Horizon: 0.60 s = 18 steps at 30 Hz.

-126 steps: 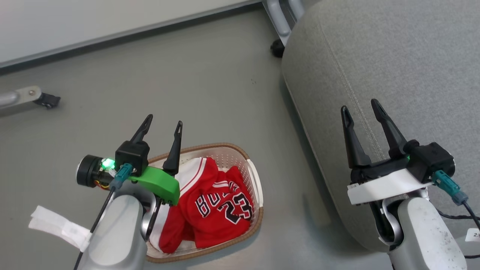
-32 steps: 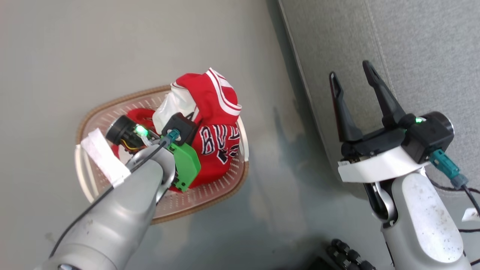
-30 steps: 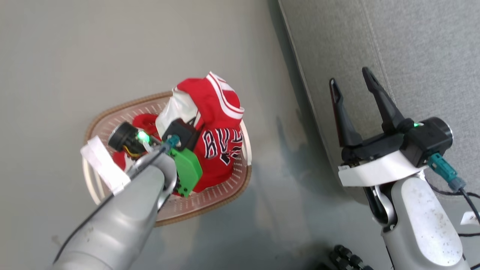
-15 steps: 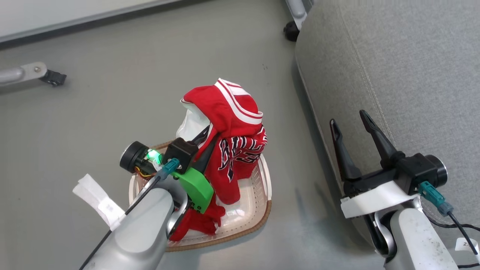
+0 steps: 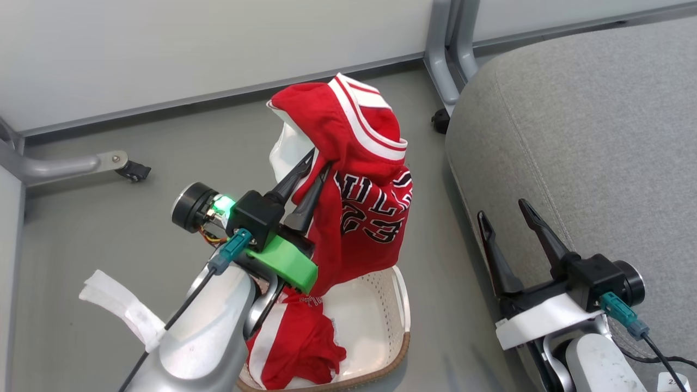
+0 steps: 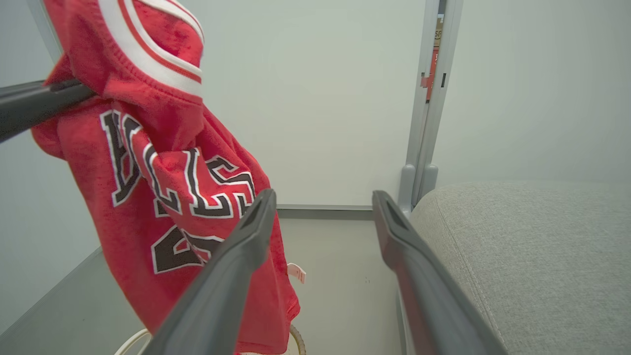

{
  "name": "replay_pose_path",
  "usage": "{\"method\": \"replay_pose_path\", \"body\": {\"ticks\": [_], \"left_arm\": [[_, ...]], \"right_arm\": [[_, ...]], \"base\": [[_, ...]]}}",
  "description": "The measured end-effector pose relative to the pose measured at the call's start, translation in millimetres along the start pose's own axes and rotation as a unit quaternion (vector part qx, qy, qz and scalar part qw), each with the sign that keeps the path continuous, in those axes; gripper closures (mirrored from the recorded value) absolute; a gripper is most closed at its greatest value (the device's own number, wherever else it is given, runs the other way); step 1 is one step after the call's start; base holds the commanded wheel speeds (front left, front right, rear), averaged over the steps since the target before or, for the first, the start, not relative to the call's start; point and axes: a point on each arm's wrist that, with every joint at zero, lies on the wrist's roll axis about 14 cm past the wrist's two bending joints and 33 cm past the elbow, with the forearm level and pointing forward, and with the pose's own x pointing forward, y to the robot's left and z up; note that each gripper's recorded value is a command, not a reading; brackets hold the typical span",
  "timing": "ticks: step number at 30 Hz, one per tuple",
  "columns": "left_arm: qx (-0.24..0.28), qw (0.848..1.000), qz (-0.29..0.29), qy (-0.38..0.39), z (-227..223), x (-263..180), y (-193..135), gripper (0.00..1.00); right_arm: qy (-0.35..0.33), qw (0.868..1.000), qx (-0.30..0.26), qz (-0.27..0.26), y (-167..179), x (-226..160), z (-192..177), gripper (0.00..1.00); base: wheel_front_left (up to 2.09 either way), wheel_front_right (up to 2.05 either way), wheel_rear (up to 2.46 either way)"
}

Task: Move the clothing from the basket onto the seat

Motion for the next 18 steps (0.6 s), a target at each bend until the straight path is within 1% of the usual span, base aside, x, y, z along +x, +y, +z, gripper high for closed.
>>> {"method": "replay_pose_path", "body": {"ticks": [4, 10, 18], "left_arm": [[0.016, 0.999, -0.001, -0.038, 30.4, -2.0, -1.4, 1.0], [0.033, 0.997, -0.006, -0.076, 61.3, -6.9, -5.7, 1.0], [0.042, 0.995, -0.01, -0.087, 71.9, -13.1, -10.3, 1.0]], "right_arm": [[-0.008, 1.0, 0.0, 0.005, 5.0, -5.6, 6.7, 0.0], [-0.012, 1.0, 0.001, 0.006, 8.0, -16.1, 11.9, 0.0], [-0.016, 1.0, 0.0, 0.002, 7.2, -25.5, 15.9, 0.0]], "base": [[0.0, 0.0, 0.0], [0.0, 0.0, 0.0], [0.0, 0.0, 0.0]]}}
